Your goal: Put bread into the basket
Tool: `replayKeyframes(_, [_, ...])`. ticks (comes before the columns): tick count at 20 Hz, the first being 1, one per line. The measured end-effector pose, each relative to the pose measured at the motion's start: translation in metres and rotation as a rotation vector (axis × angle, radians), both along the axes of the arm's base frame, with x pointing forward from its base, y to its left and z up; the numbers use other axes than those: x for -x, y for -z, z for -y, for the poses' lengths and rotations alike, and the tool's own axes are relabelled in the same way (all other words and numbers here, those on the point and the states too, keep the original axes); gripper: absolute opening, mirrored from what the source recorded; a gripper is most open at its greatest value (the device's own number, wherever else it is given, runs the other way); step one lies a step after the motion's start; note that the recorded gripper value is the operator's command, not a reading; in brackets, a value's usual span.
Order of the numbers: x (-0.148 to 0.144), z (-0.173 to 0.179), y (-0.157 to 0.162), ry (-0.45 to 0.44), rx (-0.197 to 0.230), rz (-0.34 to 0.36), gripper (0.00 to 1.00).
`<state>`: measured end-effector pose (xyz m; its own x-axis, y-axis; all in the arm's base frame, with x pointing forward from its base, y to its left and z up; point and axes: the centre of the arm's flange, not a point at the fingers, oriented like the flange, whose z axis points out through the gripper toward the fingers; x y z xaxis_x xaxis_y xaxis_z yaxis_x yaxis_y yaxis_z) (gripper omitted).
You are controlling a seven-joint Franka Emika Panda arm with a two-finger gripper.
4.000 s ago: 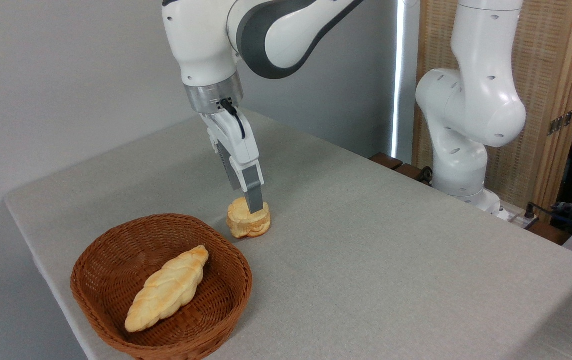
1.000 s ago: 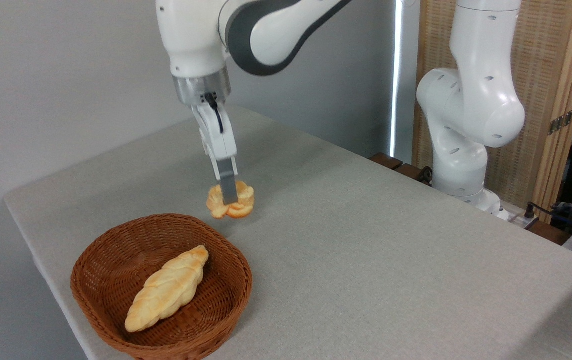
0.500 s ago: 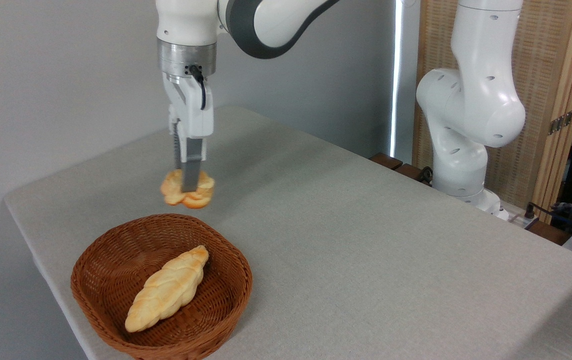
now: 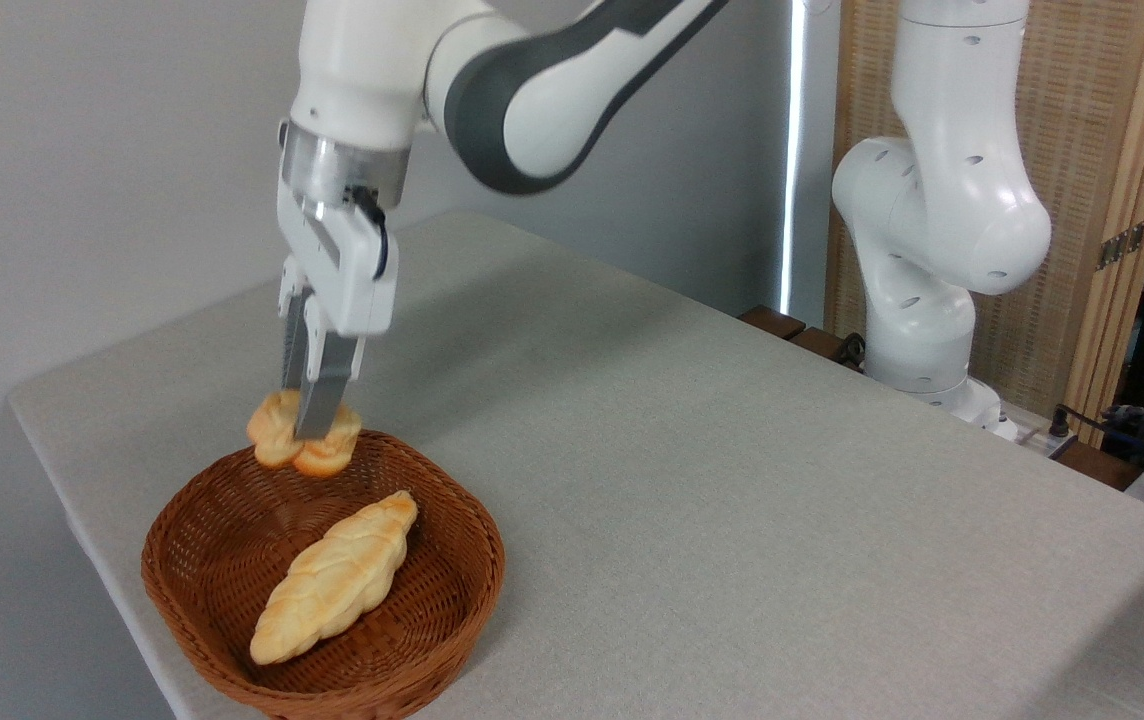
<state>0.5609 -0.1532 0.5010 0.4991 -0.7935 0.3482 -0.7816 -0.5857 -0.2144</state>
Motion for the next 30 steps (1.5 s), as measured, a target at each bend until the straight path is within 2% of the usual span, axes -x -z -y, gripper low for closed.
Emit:
replayKeyframes(2, [-0.007, -0.002, 0.013, -0.01, 0.003, -0.001, 0.93])
replayKeyframes(6, [-0.013, 0.0, 0.027, -0.032, 0.036, -0.009, 0.99])
replayKeyframes(18, [-0.014, 0.0, 0.031, -0.047, 0.046, -0.017, 1.0])
replayKeyframes(24, [-0.012, -0.004, 0.02, -0.132, 0.082, -0.028, 1.0])
replayKeyframes(30, [-0.004, -0.037, -0.013, -0.171, 0.07, -0.132, 1.0])
